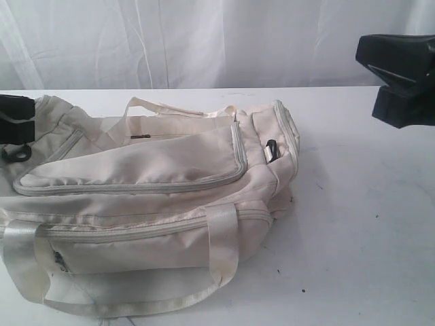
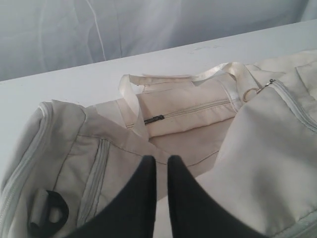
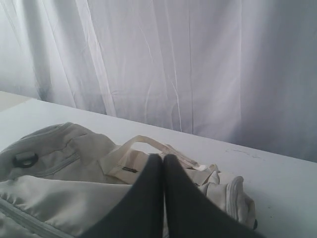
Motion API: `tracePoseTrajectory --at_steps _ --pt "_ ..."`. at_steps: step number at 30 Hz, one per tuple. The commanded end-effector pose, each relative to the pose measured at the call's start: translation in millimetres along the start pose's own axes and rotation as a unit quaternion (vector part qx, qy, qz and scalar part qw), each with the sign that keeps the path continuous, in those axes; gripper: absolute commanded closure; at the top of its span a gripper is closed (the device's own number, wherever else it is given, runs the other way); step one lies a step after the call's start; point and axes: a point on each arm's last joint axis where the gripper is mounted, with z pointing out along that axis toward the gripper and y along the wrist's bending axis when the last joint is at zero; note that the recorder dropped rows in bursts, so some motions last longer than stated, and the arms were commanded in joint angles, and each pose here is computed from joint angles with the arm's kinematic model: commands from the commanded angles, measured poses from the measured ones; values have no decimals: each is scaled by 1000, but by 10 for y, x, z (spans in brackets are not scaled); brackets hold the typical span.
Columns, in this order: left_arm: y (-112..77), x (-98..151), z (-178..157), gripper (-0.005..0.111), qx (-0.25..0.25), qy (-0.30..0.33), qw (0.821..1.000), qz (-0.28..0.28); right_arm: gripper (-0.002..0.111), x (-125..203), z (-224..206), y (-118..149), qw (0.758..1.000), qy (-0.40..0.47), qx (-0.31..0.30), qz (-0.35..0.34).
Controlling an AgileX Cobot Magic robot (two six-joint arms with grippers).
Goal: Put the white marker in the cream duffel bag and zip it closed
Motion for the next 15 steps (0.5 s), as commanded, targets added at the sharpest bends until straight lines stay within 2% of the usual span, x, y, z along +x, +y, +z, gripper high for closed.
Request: tracePoseTrajectory --at_steps 1,10,15 --pt "-38 7 -26 91 16 2 1000 -11 108 0 -17 -8 1000 -3 5 5" --pt "-37 6 -26 91 15 2 1000 -11 108 0 -17 -8 1000 -3 5 5" --pt "-37 6 -26 91 15 2 1000 -11 108 -114 -198 69 999 -40 4 -11"
